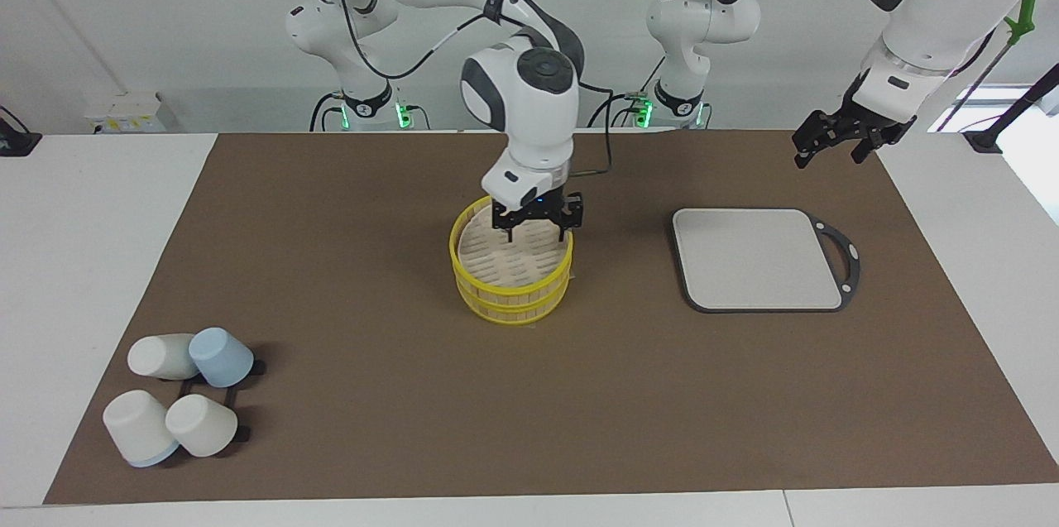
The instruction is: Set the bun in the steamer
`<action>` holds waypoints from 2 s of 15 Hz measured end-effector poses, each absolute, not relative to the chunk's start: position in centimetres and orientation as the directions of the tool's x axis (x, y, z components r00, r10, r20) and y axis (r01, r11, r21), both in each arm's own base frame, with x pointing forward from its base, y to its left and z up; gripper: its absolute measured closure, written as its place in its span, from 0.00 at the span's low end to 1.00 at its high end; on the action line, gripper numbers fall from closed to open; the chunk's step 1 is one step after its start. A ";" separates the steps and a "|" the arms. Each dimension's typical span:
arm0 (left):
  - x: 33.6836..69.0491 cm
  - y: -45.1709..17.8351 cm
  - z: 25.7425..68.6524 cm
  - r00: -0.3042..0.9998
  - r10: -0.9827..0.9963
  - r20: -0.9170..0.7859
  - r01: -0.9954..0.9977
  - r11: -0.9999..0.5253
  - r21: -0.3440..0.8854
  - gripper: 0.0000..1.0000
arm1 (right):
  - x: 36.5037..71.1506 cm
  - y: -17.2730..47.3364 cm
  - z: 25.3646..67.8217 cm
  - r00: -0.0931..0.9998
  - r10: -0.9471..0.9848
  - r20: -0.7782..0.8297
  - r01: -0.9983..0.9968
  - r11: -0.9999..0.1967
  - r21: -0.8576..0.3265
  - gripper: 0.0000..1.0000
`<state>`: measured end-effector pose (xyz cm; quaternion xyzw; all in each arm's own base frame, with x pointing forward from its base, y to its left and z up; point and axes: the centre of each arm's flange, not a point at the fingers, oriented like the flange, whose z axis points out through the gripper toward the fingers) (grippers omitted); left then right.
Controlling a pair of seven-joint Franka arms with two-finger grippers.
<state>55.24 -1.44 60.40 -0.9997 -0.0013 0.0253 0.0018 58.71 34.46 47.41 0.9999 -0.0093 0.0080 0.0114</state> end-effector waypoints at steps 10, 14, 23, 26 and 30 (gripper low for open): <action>54.9 -1.3 60.4 0.999 -0.013 -0.041 -0.013 -1.000 -0.001 0.00 | 55.3 5.8 60.3 0.984 -0.109 -0.141 -0.112 -0.994 -0.016 0.00; 54.7 -1.3 60.8 0.999 -0.013 -0.034 -0.013 -1.000 0.000 0.00 | 54.1 4.2 59.4 0.989 -0.053 -0.139 -0.057 -0.998 -0.029 0.00; 54.7 -1.2 60.7 0.999 -0.011 -0.037 -0.011 -1.000 0.000 0.00 | 54.1 3.7 59.7 0.997 -0.047 -0.058 -0.046 -0.999 0.007 0.00; 54.7 -1.2 60.7 0.999 -0.011 -0.037 -0.011 -1.000 0.000 0.00 | 54.5 3.8 60.0 0.999 -0.043 -0.020 -0.043 -0.999 0.011 0.00; 54.7 -1.2 60.7 0.999 -0.011 -0.037 -0.011 -1.000 0.000 0.00 | 54.5 3.6 60.0 0.999 -0.047 -0.020 -0.047 -0.999 0.012 0.00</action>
